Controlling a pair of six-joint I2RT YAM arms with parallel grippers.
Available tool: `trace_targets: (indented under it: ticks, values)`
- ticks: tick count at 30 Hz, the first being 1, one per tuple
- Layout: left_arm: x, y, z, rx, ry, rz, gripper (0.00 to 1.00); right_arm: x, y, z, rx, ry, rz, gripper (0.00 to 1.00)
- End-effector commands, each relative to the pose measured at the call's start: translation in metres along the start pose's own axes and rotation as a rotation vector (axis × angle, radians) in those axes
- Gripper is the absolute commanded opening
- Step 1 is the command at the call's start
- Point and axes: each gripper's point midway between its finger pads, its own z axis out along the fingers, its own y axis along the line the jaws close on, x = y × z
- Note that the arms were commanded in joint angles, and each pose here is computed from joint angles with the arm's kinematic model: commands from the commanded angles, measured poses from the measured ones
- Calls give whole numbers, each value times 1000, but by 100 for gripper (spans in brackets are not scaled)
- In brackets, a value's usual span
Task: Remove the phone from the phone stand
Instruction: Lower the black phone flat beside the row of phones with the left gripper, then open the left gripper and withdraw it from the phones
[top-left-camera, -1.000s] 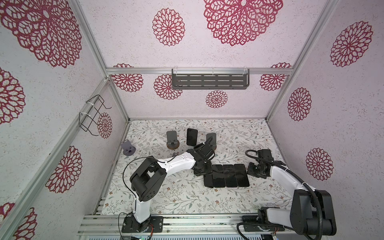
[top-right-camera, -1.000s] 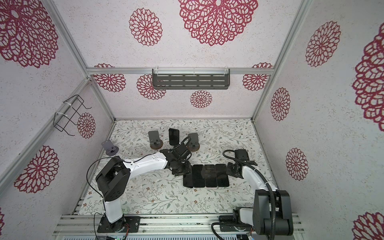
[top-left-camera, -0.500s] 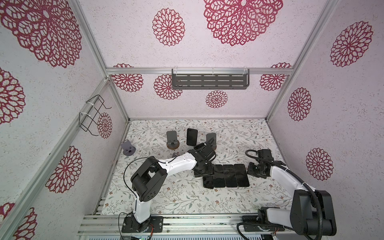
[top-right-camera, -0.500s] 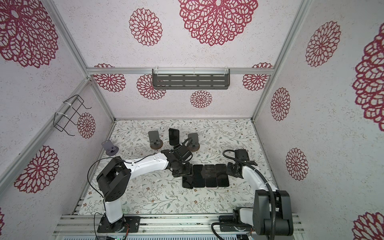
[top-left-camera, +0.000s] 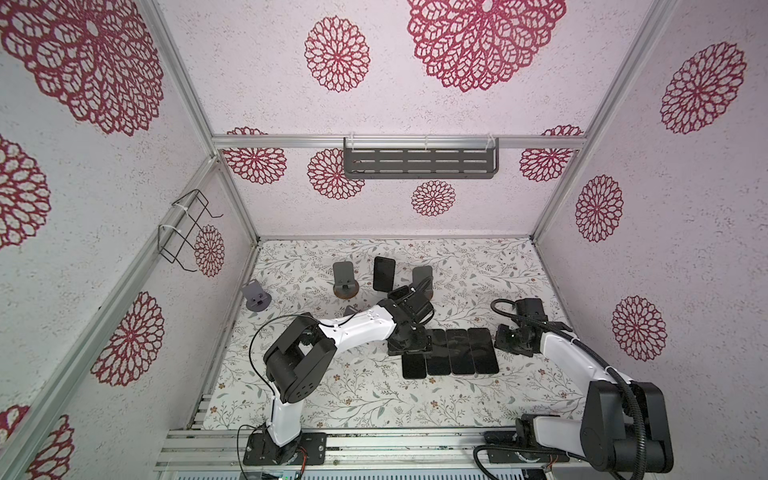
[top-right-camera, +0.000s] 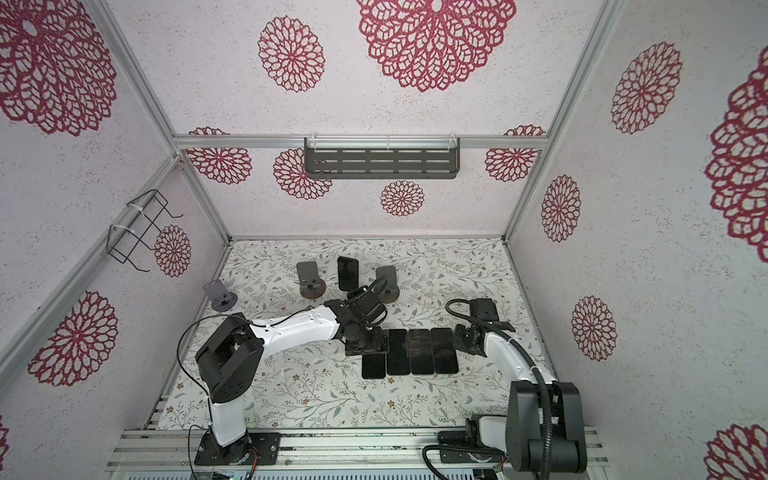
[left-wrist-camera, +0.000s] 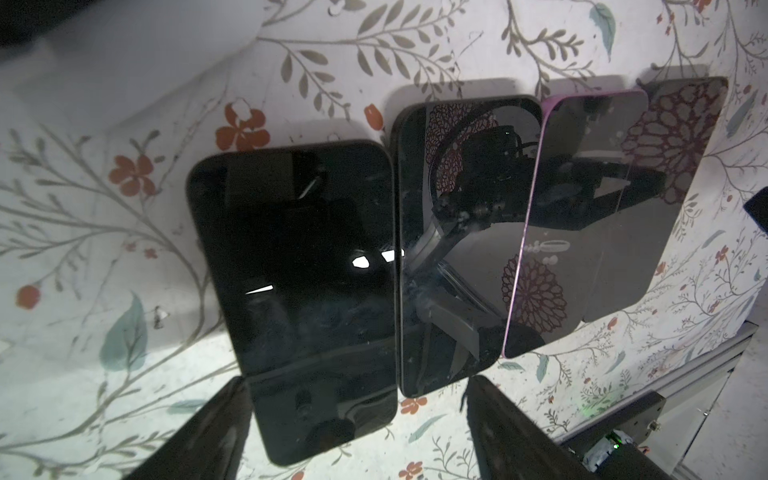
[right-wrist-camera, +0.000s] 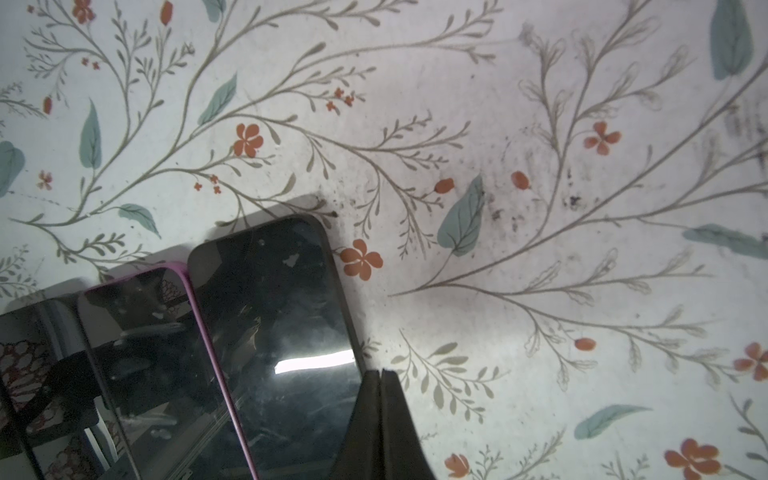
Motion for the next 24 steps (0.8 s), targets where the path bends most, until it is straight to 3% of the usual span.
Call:
trace_targets:
  ticks: [1, 14, 19, 24]
  values:
    - [-3, -6, 1, -6, -17, 12, 86, -3, 1, -6, -7, -25, 6, 6]
    - [-15, -17, -23, 21, -124, 99, 81, -6, 2, -10, -17, -48, 1, 7]
    - [-26, -27, -51, 57, -250, 177, 80, -11, 7, -18, -38, -81, -11, 9]
    - [-42, -32, -102, 106, -443, 239, 79, -17, 17, -29, -97, -125, -26, 12]
